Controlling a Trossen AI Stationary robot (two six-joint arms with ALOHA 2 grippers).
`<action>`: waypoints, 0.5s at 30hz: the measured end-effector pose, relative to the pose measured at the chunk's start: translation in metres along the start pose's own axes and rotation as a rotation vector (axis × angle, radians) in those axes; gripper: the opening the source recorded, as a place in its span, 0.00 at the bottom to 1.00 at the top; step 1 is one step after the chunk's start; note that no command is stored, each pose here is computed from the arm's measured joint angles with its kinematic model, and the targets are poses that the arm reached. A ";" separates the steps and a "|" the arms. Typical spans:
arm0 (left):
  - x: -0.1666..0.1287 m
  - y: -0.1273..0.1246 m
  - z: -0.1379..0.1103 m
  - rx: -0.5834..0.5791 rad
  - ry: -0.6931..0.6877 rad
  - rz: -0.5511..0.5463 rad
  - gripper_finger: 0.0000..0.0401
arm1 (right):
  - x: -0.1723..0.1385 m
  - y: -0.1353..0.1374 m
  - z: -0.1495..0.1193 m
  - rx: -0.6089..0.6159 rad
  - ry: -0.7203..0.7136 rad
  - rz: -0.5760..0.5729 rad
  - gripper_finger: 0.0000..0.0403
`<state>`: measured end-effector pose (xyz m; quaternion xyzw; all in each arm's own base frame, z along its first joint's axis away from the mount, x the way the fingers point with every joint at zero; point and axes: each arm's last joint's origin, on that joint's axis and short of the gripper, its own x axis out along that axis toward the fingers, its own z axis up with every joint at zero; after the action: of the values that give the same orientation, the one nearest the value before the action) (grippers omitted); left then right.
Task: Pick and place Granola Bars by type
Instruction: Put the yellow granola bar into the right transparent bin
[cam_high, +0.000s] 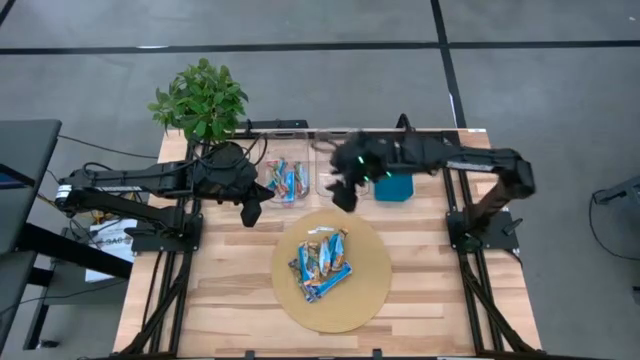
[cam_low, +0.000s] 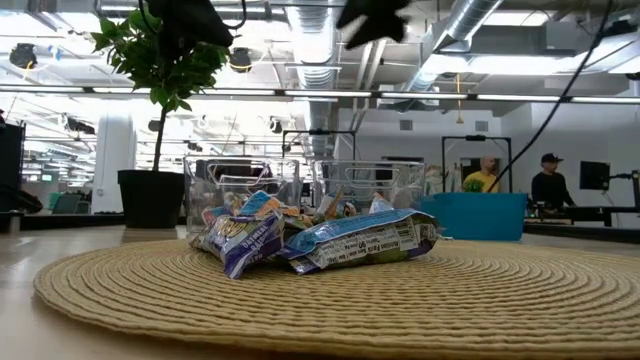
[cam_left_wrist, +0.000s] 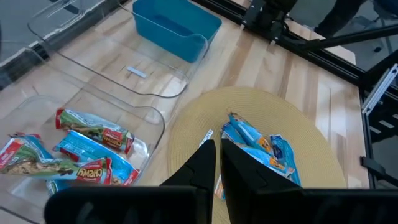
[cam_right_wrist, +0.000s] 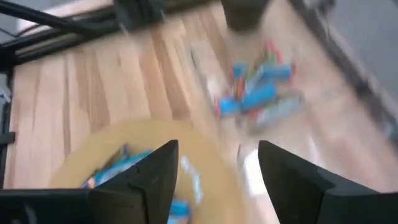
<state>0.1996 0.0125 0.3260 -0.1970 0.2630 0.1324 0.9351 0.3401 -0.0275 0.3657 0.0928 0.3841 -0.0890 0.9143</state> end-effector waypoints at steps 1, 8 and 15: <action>0.000 0.000 0.000 0.000 0.000 -0.001 0.04 | 0.000 0.005 -0.010 0.046 0.013 -0.015 0.53; 0.000 -0.001 0.000 0.001 0.003 -0.006 0.04 | 0.023 0.030 -0.081 0.442 0.155 -0.104 0.52; 0.000 -0.002 -0.001 0.084 0.029 -0.058 0.04 | 0.071 0.053 -0.116 0.652 0.270 -0.172 0.50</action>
<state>0.1995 0.0102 0.3256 -0.1669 0.2760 0.0909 0.9422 0.3216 0.0452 0.2402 0.3580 0.4591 -0.2703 0.7668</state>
